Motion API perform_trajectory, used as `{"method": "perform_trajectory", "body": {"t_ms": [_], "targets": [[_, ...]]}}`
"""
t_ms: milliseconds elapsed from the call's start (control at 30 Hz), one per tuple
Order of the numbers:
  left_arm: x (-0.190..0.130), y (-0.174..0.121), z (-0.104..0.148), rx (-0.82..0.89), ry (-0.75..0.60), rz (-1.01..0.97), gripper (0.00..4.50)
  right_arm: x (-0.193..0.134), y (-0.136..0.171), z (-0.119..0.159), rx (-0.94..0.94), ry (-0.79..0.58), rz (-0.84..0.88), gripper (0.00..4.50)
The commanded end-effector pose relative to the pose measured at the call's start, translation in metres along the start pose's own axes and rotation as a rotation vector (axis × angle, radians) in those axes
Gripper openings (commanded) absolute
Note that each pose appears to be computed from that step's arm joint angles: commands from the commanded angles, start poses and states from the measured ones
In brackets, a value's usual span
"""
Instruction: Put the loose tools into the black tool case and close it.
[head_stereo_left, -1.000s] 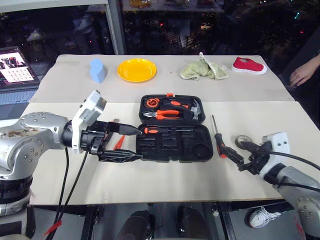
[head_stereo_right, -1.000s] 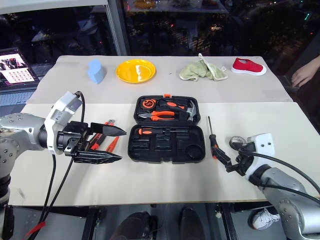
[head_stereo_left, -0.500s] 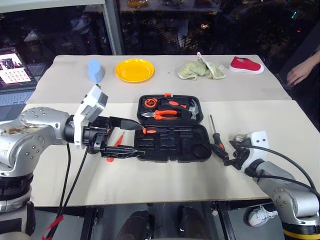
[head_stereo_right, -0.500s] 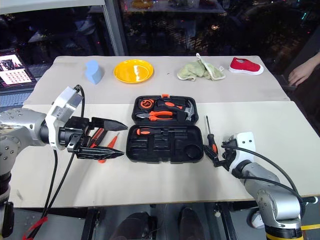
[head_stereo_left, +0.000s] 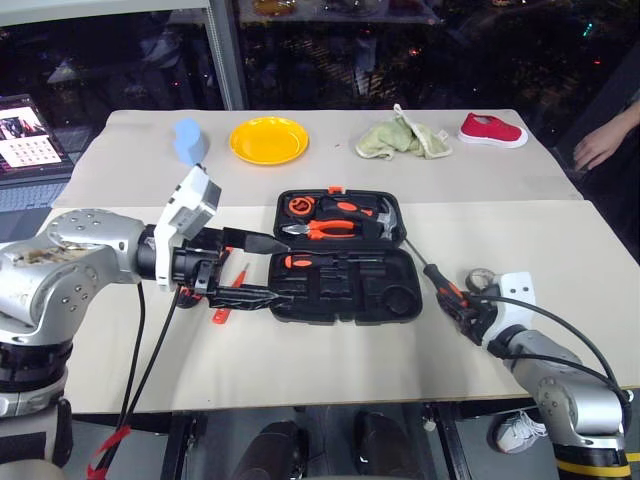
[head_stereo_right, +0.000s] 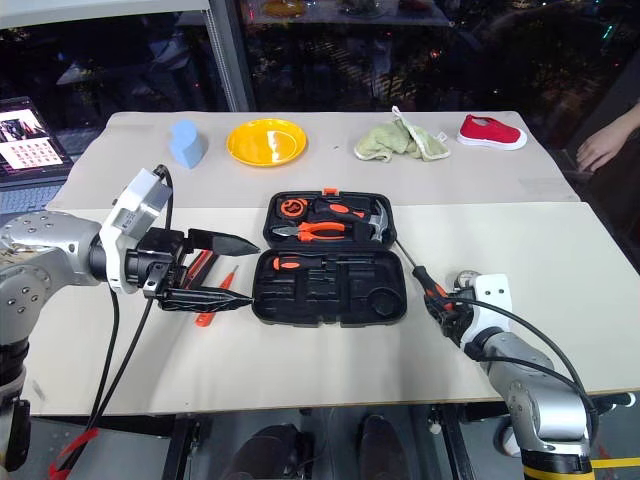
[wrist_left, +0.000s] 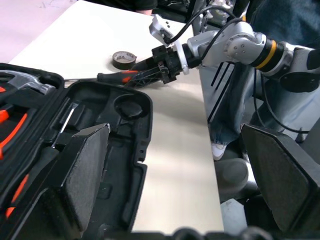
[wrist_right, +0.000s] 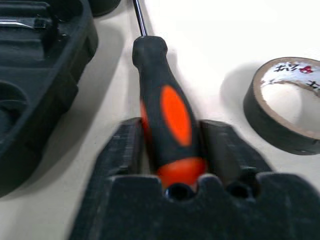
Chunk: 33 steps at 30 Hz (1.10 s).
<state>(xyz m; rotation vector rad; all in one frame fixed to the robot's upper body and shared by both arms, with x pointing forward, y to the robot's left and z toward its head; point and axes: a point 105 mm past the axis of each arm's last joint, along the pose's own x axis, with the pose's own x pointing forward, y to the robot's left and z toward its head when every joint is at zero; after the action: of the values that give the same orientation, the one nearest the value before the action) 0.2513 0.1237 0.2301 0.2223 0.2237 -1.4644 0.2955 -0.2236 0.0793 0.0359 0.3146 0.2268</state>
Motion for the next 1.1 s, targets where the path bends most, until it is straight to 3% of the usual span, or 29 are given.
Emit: {"method": "perform_trajectory", "body": {"t_ms": [33, 233, 433, 633, 733, 1100], "targets": [[-0.003, 0.002, 0.007, 0.049, -0.015, 0.015, 4.50, -0.012, -0.009, 0.035, 0.067, -0.152, -0.055, 1.02], [-0.008, 0.006, 0.005, 0.035, -0.018, 0.046, 4.50, -0.041, 0.000, 0.088, 0.085, -0.300, 0.044, 1.02], [-0.025, 0.006, -0.017, 0.015, 0.088, 0.075, 4.50, -0.036, 0.039, 0.121, -0.367, -0.165, 0.508, 1.02], [-0.031, -0.003, -0.029, 0.017, 0.156, 0.078, 4.50, -0.012, 0.068, 0.120, -0.734, -0.070, 0.867, 1.02], [-0.031, -0.008, -0.029, 0.011, 0.149, 0.084, 4.50, 0.004, 0.073, 0.111, -0.852, -0.041, 0.958, 1.02], [-0.034, -0.017, -0.027, 0.003, 0.145, 0.132, 4.50, 0.054, 0.075, 0.091, -1.018, 0.017, 1.032, 1.02]]}}
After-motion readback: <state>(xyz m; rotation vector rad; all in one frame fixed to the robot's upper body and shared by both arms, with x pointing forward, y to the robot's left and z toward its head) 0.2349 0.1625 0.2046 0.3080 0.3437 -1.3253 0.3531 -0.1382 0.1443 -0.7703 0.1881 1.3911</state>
